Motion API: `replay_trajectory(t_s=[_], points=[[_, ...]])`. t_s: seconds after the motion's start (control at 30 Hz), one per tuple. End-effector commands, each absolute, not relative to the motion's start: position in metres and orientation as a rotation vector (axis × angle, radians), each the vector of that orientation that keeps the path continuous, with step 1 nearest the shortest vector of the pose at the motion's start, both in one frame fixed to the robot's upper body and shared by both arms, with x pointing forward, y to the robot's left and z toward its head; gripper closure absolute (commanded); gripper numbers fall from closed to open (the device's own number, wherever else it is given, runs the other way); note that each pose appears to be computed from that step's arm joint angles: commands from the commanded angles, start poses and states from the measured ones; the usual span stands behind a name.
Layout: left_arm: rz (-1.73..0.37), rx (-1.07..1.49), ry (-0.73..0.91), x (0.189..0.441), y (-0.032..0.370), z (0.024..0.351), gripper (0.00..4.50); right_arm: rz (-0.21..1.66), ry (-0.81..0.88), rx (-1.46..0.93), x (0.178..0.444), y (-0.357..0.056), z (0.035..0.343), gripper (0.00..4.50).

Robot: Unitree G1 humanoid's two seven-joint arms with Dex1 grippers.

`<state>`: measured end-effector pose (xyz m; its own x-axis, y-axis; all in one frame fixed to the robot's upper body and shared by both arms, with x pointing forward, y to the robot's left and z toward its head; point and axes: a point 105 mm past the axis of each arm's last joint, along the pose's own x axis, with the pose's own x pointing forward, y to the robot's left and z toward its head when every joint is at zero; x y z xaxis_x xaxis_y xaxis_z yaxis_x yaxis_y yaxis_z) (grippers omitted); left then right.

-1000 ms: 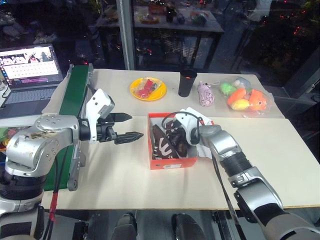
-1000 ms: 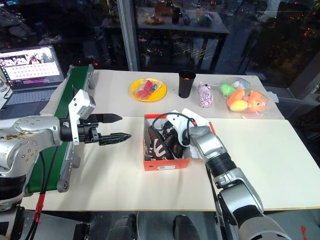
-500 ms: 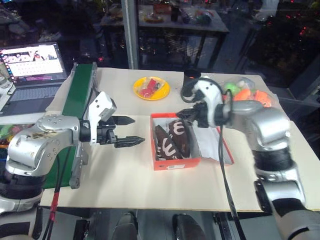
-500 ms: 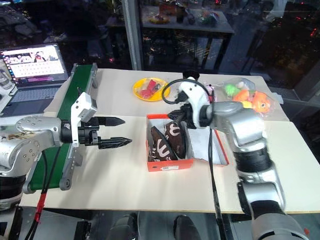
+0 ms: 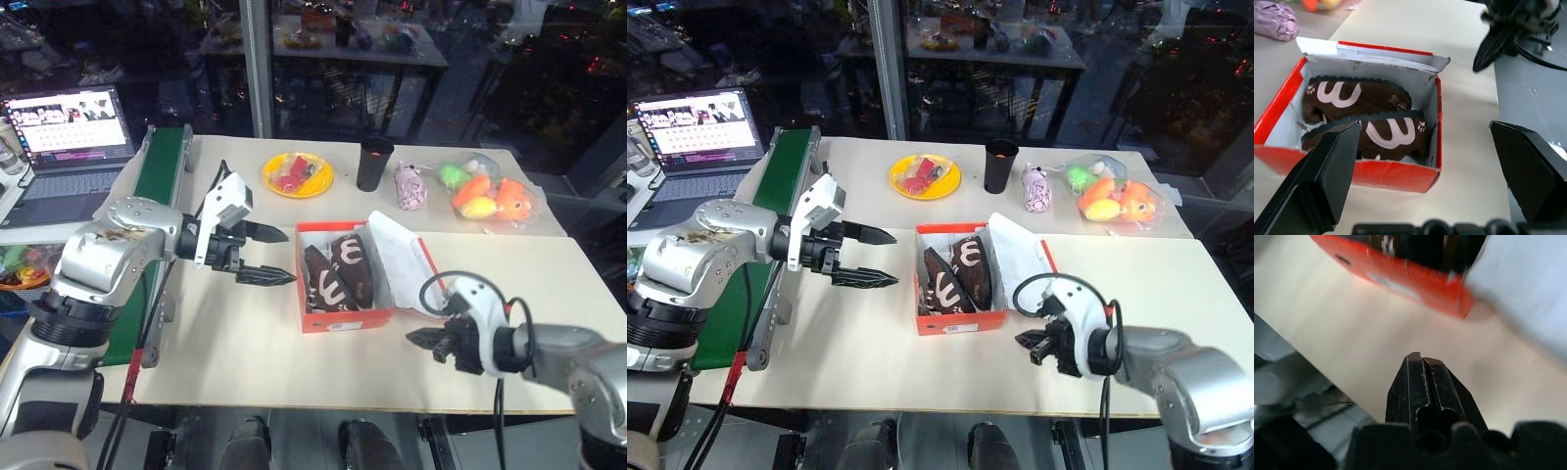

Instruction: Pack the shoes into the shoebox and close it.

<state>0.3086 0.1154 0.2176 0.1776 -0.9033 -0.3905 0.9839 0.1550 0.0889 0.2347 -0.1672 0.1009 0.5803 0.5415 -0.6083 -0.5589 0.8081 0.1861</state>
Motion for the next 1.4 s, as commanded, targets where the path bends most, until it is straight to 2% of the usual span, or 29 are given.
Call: replay_trajectory(t_s=[0.03, 0.23, 0.33, 0.53, 0.6, 0.87, 1.13, 1.27, 1.4], points=[[-1.388, 0.41, 0.233, 0.311, 0.114, 0.23, 0.0, 0.412, 0.636, 0.01, 0.258, -0.195, 0.067, 4.44], [-1.383, 0.439, 0.241, 0.311, 0.117, 0.234, 0.0, 0.243, 0.517, 0.075, 0.289, -0.212, 0.046, 4.44], [-1.386, 0.451, 0.244, 0.308, 0.118, 0.236, 0.0, 0.166, 0.433, 0.148, 0.302, -0.22, 0.045, 4.44], [-1.381, 0.454, 0.244, 0.31, 0.118, 0.238, 0.0, 0.024, 0.17, 0.38, 0.32, -0.238, 0.062, 4.44], [-1.381, 0.456, 0.245, 0.311, 0.118, 0.238, 0.0, 0.026, 0.035, 0.479, 0.319, -0.243, 0.084, 4.44], [-1.38, 0.45, 0.255, 0.312, 0.12, 0.236, 0.0, 0.478, -0.071, 0.397, 0.283, -0.182, 0.155, 4.44], [-1.361, 0.433, 0.269, 0.306, 0.123, 0.23, 0.0, 0.785, 0.01, 0.332, 0.269, -0.13, 0.184, 4.44], [-1.331, 0.418, 0.275, 0.302, 0.126, 0.229, 0.0, 0.893, 0.069, 0.256, 0.284, -0.103, 0.187, 4.44], [-1.305, 0.401, 0.278, 0.298, 0.127, 0.226, 0.0, 0.959, 0.185, 0.08, 0.318, -0.072, 0.169, 4.44]])
